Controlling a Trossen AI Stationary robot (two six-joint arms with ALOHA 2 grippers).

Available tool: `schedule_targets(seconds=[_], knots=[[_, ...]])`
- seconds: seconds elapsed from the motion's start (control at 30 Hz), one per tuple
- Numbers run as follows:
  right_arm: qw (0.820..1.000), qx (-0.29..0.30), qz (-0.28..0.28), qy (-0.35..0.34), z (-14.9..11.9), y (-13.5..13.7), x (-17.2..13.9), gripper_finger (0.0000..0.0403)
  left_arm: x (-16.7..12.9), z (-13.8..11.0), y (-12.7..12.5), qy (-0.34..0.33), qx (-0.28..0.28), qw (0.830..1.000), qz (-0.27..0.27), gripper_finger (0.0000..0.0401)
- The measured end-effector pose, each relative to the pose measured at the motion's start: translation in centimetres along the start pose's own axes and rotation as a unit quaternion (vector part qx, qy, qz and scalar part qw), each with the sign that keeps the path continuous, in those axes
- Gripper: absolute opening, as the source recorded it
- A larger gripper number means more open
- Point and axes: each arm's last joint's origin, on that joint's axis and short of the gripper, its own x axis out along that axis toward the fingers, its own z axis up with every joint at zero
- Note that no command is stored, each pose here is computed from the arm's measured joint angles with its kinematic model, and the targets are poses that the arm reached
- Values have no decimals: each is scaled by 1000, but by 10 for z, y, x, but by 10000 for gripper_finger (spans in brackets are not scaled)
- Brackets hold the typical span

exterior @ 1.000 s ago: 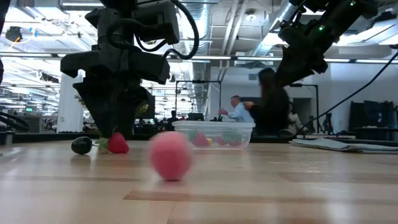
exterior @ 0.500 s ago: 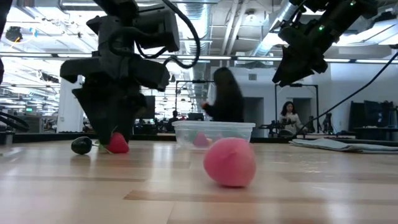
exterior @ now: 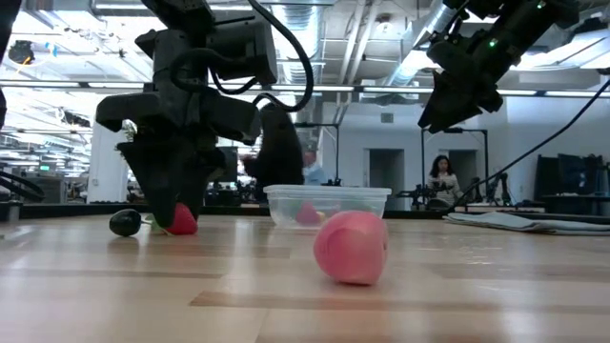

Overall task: Pick and placing Produce into tupperware
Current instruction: Put the strawberry into the transparent bin

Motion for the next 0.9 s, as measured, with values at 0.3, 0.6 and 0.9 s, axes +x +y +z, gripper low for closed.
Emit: schedule_targets(seconds=[0.3, 0.6, 0.9], knots=[[1000, 0, 0, 0, 0, 0, 0, 230, 0, 0, 1, 1, -5, 1000, 0, 178], [1000, 0, 0, 0, 0, 0, 0, 230, -1, 1, 3, -4, -7, 1000, -1, 131], [1000, 0, 0, 0, 0, 0, 0, 230, -2, 1, 8, -1, -16, 1000, -1, 135]])
